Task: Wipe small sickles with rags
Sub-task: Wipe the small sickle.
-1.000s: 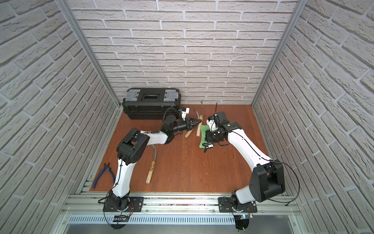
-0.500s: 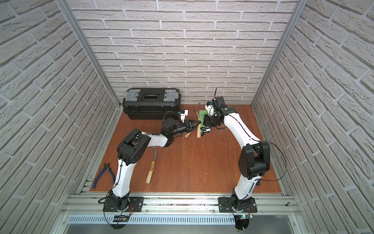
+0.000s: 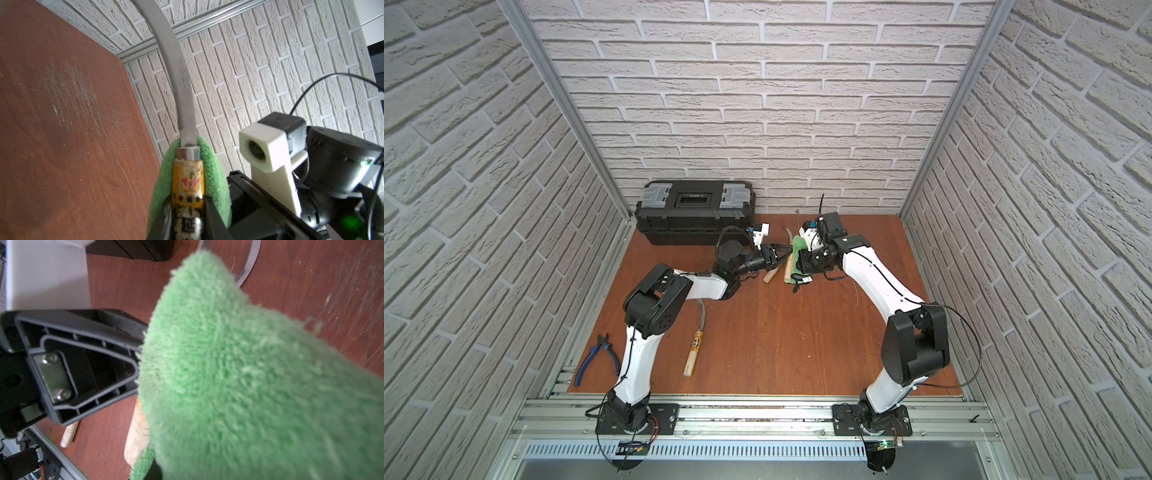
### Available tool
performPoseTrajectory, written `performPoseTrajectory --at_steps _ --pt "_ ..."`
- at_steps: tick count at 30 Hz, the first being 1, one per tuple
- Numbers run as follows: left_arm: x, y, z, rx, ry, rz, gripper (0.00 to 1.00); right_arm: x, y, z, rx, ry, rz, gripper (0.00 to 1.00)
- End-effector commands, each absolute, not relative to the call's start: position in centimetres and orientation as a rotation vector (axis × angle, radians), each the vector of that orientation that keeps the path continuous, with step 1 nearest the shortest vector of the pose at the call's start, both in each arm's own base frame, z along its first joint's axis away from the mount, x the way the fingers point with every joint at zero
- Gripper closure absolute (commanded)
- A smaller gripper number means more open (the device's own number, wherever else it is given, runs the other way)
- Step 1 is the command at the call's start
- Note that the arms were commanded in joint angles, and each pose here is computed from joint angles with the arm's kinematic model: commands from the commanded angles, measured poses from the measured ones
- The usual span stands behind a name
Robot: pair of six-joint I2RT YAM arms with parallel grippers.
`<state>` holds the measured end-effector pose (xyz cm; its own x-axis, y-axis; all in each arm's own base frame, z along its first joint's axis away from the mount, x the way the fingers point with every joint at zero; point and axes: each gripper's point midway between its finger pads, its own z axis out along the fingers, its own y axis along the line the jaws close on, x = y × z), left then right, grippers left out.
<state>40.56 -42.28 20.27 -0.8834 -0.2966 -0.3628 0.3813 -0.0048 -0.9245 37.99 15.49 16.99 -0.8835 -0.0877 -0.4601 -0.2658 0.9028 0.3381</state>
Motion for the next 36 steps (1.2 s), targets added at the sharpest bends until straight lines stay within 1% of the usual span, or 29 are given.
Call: performPoseTrajectory --at_steps 1,5,8,13,17,21,24,31,36 --pt "39.9 -42.6 25.9 0.2 1.609 -1.983 1.0 35.4 20.0 17.4 -0.356 2.584 0.772 0.97" --pt "40.0 -42.6 25.7 0.199 1.612 -1.977 1.0 34.1 20.9 16.5 -0.352 2.591 0.809 0.97" --pt "40.1 -42.3 25.7 0.195 1.613 -1.968 1.0 33.1 20.5 16.1 -0.329 2.601 0.796 0.97" --pt "40.1 -42.0 25.5 0.192 1.617 -1.963 1.0 31.8 18.4 16.4 -0.29 2.629 0.706 0.97" --pt "39.8 -41.7 25.4 0.191 1.619 -1.961 1.0 31.8 16.0 17.0 -0.238 2.639 0.637 0.97" --pt "39.5 -41.3 25.2 0.183 1.62 -1.963 1.0 33.2 13.5 18.1 -0.16 2.616 0.602 0.97" --pt "39.3 -41.1 25.3 0.178 1.615 -1.968 1.0 35.1 12.8 19.3 -0.148 2.585 0.592 0.97" --pt "38.6 -41.4 25.0 0.171 1.613 -1.993 1.0 39.3 14.1 21.1 -0.185 2.547 0.629 0.97" --pt "38.8 -41.6 25.0 0.164 1.603 -2.009 1.0 40.3 15.6 21.6 -0.234 2.539 0.695 0.97"
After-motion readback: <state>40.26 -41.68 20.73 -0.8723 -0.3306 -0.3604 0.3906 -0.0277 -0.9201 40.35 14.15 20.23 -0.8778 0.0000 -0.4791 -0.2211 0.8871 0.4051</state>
